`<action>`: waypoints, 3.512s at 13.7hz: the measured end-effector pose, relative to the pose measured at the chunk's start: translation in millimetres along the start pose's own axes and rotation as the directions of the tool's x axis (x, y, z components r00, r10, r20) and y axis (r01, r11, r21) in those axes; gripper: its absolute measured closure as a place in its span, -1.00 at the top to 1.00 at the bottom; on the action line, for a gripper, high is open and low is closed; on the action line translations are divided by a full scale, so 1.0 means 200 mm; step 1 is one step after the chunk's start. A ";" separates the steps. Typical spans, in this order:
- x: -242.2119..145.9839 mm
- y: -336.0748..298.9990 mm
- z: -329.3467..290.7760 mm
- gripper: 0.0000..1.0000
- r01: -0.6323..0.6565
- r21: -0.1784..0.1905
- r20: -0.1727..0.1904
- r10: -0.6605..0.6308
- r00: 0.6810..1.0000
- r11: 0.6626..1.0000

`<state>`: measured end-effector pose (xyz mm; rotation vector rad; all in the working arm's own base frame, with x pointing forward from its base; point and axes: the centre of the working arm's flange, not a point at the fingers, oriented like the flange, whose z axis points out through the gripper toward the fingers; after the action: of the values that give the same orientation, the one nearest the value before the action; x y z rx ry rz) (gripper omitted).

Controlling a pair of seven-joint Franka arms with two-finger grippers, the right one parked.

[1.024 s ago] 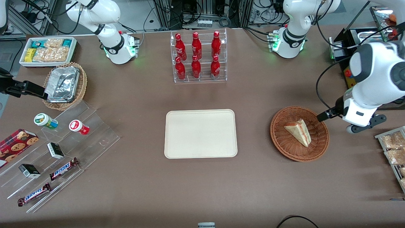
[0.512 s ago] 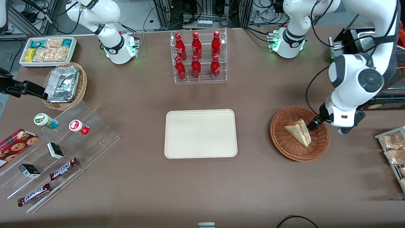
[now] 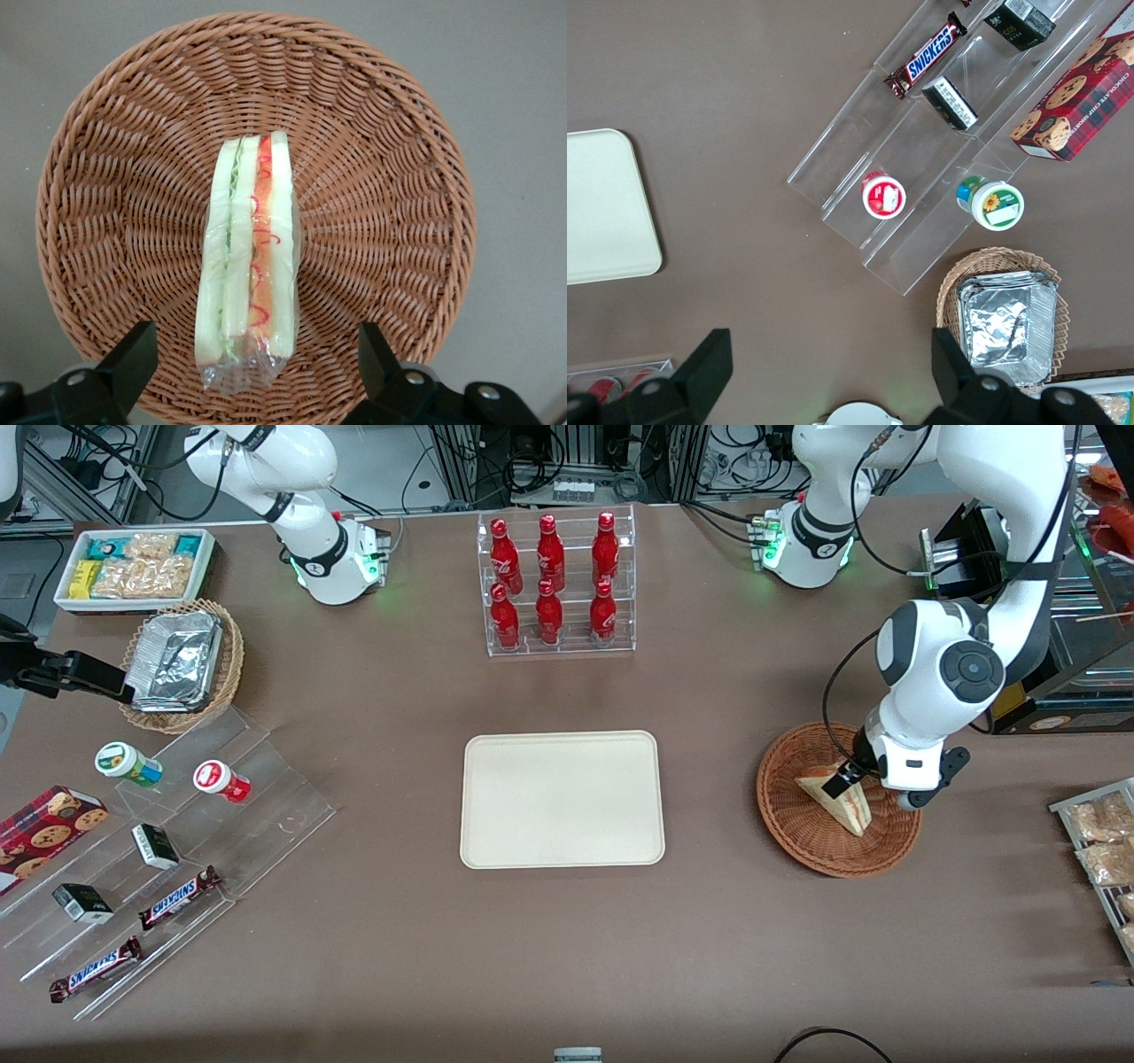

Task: Place sandwich from basket to tray
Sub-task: 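Lower the left gripper onto the sandwich and close on it, then lift the sandwich and carry it over the cream tray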

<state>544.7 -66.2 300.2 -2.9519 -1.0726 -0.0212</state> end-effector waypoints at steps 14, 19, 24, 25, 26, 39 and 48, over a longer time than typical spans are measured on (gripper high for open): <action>0.00 -0.05 0.20 -0.23 0.013 0.008 0.012 -0.013 1.000 1.000; 0.02 -0.03 0.14 -0.44 0.010 -0.003 -0.001 -0.010 1.000 1.000; -0.02 0.04 -0.29 -0.44 -0.050 0.071 0.039 0.048 0.998 0.996; -0.08 0.10 -0.41 -0.44 -0.081 0.081 0.045 0.078 0.996 0.993; -0.15 0.19 -0.52 -0.44 -0.121 0.086 0.048 0.117 0.992 0.989; -1.42 1.33 -0.62 -0.44 -0.577 0.007 0.015 0.577 0.817 0.817; -1.65 1.64 -0.05 -0.44 -0.600 0.001 0.035 0.600 0.799 0.800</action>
<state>501.3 -529.3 307.7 -3.1348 -0.0840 0.0350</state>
